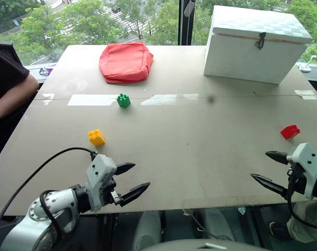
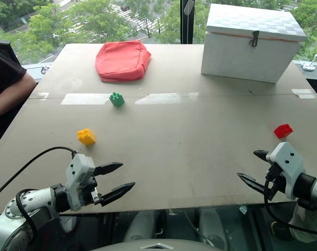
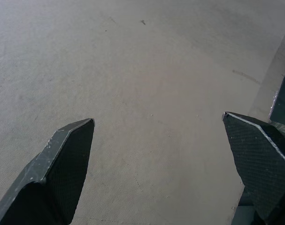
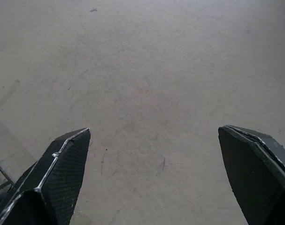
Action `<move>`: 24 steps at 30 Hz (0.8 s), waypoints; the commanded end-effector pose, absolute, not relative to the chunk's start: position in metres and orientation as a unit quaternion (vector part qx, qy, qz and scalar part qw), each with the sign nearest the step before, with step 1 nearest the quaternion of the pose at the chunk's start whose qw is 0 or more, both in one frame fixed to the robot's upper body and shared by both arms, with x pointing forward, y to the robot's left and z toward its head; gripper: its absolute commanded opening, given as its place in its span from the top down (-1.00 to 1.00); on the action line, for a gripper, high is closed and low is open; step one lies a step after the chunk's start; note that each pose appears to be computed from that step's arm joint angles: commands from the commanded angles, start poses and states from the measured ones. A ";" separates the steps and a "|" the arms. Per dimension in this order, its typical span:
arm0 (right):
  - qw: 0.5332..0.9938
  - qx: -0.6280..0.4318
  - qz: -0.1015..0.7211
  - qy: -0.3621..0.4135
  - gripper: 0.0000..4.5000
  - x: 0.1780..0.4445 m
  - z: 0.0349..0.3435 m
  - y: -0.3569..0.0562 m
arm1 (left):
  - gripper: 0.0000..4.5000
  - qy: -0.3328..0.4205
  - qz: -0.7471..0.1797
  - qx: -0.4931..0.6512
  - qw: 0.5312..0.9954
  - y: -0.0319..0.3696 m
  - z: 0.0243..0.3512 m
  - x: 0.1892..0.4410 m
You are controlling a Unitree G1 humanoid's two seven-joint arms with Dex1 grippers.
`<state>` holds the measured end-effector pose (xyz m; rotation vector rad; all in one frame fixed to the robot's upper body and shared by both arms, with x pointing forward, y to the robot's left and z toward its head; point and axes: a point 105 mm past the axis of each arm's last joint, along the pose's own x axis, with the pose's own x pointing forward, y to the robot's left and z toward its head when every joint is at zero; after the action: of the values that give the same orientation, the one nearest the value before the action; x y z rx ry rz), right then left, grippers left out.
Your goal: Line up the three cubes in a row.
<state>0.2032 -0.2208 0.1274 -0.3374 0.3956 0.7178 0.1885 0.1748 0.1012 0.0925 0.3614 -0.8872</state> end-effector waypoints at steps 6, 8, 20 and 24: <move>0.947 -0.196 0.220 0.126 -1.00 0.241 0.151 -0.236 | -0.99 0.085 -0.421 0.011 0.903 0.163 0.136 0.218; 0.950 -0.202 0.186 0.151 -1.00 0.252 0.155 -0.248 | -0.99 0.067 -0.449 0.011 0.891 0.149 0.149 0.225; 0.922 -0.193 0.083 0.324 -1.00 0.311 0.197 -0.315 | -0.99 0.003 -0.612 0.059 0.788 0.061 0.187 0.237; 0.916 -0.168 0.065 0.359 -1.00 0.331 0.186 -0.329 | -0.99 -0.012 -0.627 0.055 0.777 0.046 0.190 0.241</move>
<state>0.3262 -0.3200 0.1827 -0.3490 0.7362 0.1674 0.2402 0.0494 0.1863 0.0990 0.0039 -1.3489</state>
